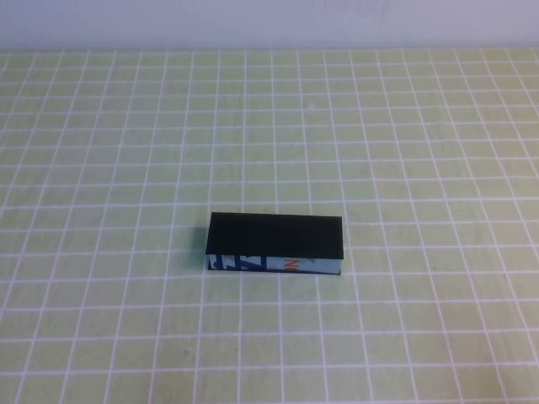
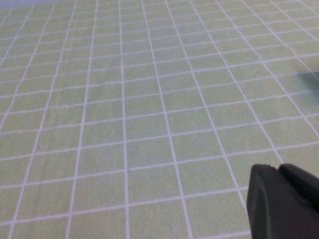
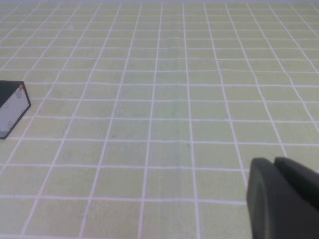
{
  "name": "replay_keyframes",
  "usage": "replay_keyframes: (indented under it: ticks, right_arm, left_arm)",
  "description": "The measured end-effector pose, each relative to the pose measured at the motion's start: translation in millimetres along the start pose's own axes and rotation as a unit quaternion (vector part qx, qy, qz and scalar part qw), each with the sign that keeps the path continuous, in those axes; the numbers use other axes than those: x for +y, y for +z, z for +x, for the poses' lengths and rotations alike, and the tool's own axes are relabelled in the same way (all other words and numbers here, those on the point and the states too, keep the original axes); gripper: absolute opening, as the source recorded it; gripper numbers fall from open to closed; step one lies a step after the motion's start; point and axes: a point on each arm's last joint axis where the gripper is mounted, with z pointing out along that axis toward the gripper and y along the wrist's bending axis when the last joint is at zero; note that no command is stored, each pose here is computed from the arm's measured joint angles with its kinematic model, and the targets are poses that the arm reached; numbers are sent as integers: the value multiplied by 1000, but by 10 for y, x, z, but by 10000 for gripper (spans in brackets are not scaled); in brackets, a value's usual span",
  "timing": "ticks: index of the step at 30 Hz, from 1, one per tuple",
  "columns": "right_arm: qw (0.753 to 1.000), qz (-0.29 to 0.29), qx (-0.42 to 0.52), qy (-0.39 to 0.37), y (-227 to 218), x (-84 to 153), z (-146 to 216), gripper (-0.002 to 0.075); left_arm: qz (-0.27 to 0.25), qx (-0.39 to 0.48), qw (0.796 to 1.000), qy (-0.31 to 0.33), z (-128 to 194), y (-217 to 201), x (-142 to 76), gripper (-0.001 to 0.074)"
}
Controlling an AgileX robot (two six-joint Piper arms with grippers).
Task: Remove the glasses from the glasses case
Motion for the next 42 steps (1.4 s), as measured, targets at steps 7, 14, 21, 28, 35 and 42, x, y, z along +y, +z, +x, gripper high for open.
replay_keyframes:
  ticks: [7, 14, 21, 28, 35, 42]
  right_arm:
    - [1000, 0, 0, 1, 0, 0, 0, -18]
    - [1000, 0, 0, 1, 0, 0, 0, -18]
    - [1000, 0, 0, 1, 0, 0, 0, -18]
    - [1000, 0, 0, 1, 0, 0, 0, -18]
    - [1000, 0, 0, 1, 0, 0, 0, -18]
    - [1000, 0, 0, 1, 0, 0, 0, -18]
  left_arm:
    - [2, 0, 1000, -5, -1, 0, -3, -4]
    - [39, -55, 986, -152, -106, -6, -56, -4]
    - [45, -134, 945, -294, -251, -34, -6, -4]
    - [96, -45, 948, -300, -527, -57, -113, -4]
    - [158, 142, 962, -171, -1176, 197, -209, -4]
    - [235, 202, 949, -56, -1704, 843, -239, -4]
